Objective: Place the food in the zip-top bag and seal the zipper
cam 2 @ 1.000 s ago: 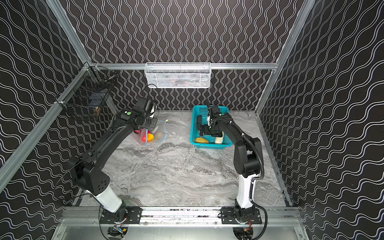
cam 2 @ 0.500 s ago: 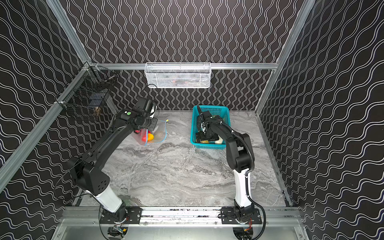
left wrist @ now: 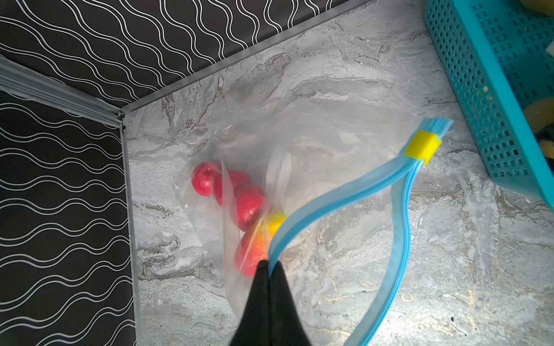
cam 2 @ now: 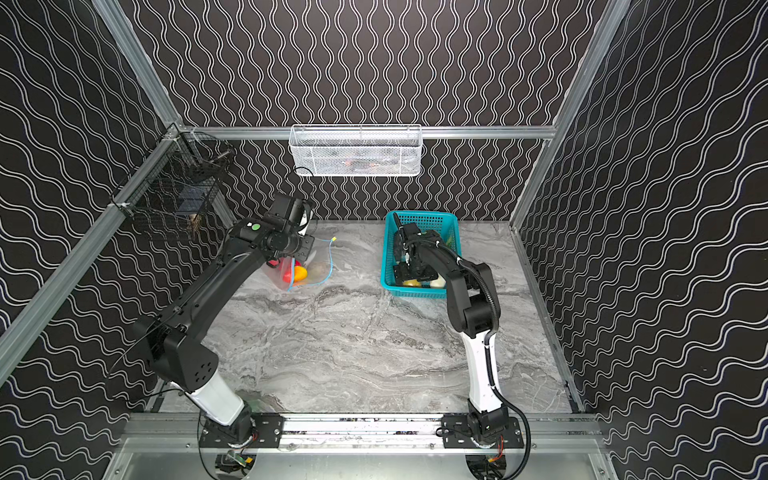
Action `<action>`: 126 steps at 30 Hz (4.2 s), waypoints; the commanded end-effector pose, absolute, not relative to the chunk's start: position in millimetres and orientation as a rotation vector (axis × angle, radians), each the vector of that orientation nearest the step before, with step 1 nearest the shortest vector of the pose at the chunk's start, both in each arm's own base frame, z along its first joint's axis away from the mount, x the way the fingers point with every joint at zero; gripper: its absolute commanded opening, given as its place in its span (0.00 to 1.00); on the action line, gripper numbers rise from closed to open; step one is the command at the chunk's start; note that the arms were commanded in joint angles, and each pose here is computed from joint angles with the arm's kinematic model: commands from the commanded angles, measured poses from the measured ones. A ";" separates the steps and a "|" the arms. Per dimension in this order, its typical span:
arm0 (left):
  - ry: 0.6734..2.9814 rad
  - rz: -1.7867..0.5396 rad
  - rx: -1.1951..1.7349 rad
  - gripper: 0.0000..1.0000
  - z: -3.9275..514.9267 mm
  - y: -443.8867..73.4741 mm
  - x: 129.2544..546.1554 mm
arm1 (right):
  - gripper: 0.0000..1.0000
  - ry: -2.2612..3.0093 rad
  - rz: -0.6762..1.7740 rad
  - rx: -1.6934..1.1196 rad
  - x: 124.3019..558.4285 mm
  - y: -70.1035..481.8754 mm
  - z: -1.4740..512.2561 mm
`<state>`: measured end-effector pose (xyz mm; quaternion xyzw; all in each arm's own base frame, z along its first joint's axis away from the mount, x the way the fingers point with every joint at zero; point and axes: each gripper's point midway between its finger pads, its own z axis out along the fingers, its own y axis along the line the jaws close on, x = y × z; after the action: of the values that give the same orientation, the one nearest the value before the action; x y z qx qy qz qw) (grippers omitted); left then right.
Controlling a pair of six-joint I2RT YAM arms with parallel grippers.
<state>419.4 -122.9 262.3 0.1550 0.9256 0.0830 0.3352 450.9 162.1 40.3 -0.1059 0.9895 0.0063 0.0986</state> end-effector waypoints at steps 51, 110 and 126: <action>2.405 0.178 0.380 0.00 261.0 -123.5 417.8 | 0.52 2.524 0.804 0.425 507.4 171.3 156.0; 2.494 -0.089 0.254 0.00 266.5 -159.0 426.8 | 0.50 1.991 1.231 0.086 445.0 349.5 319.0; 2.510 -0.091 0.234 0.00 265.1 -165.2 440.5 | 0.49 2.032 1.235 0.014 434.8 395.2 294.4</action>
<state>441.5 -163.5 263.7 0.0930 0.9464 -0.0281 0.3081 431.0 392.6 293.3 0.0047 0.7996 0.4810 0.3594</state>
